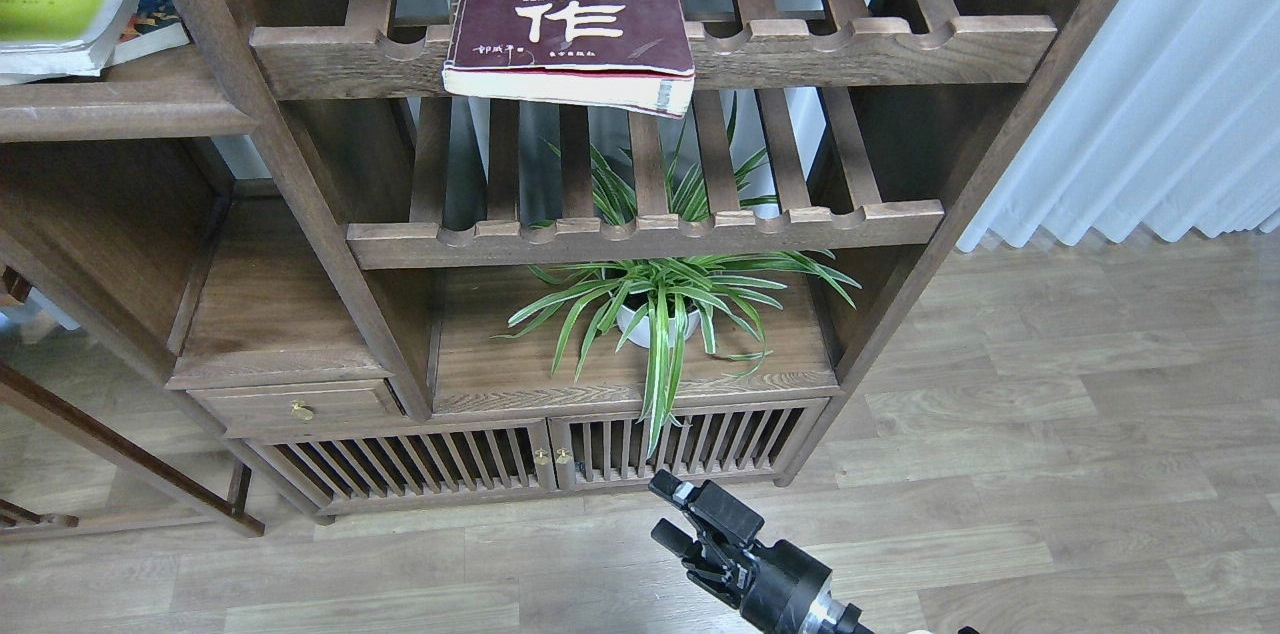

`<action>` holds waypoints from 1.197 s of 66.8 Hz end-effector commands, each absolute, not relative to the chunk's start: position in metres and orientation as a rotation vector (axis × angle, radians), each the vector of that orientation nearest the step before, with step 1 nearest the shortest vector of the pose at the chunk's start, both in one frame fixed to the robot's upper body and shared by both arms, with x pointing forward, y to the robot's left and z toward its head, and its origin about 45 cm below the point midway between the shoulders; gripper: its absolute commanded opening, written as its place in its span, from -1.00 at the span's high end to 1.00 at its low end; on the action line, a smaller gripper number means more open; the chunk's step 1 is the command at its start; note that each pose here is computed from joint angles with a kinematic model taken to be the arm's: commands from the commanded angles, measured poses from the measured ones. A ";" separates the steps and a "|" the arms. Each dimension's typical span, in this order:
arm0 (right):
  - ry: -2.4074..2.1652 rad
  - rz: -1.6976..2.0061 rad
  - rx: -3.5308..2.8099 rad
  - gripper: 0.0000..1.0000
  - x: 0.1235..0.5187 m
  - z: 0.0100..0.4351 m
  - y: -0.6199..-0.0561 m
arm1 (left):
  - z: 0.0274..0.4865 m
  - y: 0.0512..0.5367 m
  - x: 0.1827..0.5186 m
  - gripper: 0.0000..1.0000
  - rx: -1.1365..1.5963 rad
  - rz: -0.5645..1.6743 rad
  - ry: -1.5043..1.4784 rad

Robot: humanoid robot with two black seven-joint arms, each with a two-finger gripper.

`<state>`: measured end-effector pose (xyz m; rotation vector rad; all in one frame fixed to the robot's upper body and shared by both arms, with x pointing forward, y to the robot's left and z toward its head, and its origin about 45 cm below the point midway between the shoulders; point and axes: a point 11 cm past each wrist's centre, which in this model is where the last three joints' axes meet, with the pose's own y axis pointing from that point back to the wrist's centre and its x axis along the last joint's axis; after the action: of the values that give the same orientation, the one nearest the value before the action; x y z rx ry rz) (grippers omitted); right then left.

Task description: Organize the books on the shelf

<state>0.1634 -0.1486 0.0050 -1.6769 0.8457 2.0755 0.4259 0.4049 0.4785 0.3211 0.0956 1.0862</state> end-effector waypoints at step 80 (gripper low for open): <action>0.828 2.049 -1.710 -0.99 0.179 0.011 -0.147 | 0.234 0.505 0.231 -0.98 0.525 1.238 1.069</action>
<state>0.1757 -0.1471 0.0096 -1.7005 0.8323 2.0563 0.2411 0.5177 0.2641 0.5650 0.9397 1.2587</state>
